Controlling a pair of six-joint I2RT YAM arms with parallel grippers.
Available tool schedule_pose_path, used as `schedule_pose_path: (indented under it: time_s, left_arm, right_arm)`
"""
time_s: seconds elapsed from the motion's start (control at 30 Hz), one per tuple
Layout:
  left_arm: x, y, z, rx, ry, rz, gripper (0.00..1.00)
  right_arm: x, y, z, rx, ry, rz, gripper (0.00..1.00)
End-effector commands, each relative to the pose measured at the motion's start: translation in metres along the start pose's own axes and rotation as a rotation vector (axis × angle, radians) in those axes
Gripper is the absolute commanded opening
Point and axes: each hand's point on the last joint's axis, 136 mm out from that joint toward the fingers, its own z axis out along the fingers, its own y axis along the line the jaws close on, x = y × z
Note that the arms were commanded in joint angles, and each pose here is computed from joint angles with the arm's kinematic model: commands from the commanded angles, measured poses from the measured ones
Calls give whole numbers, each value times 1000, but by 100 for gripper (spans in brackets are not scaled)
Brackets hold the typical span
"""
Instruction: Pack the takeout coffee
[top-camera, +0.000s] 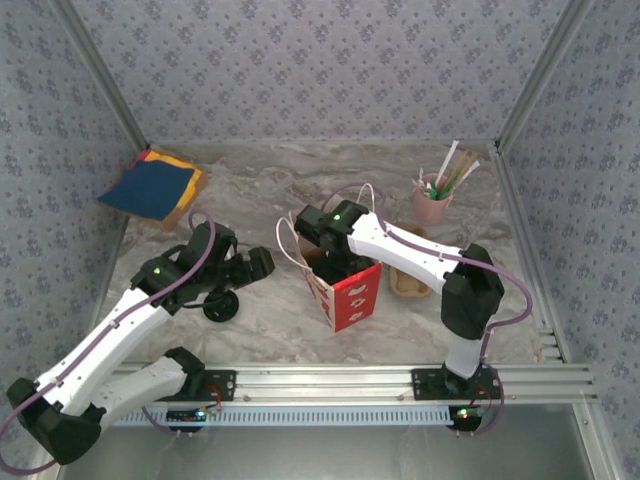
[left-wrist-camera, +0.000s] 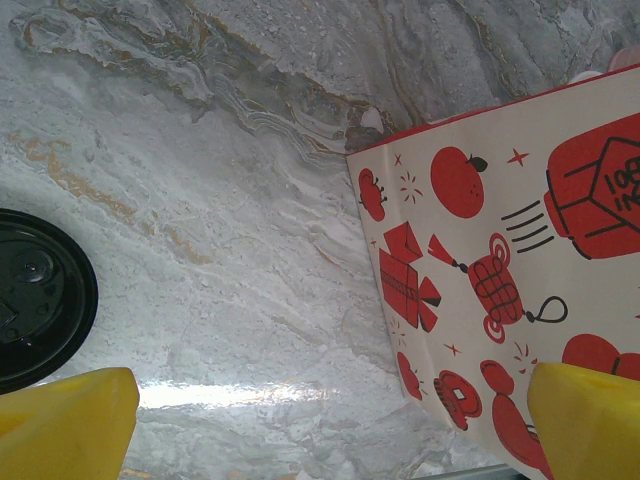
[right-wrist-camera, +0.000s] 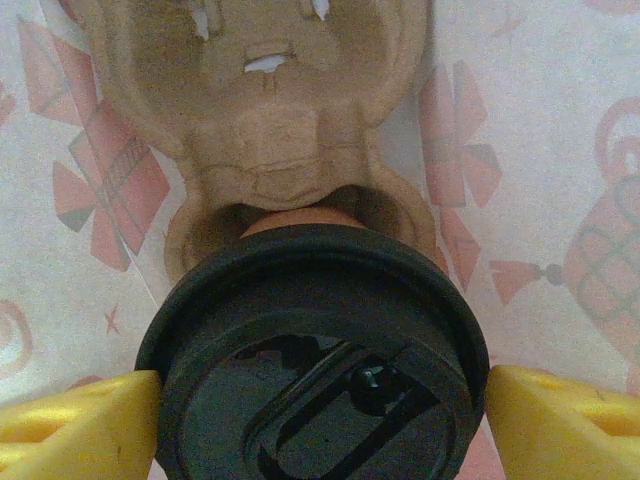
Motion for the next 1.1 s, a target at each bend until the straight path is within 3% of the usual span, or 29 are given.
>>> schedule_pose_path:
  time_s: [0.0, 1.07]
  left_arm:
    - [-2, -1, -1, 10, -9, -6, 100]
    - [-1, 0, 0, 8, -8, -8, 100]
  right_arm:
    - [4, -5, -16, 9, -24, 13, 85]
    - [3, -4, -24, 4, -37, 34, 85]
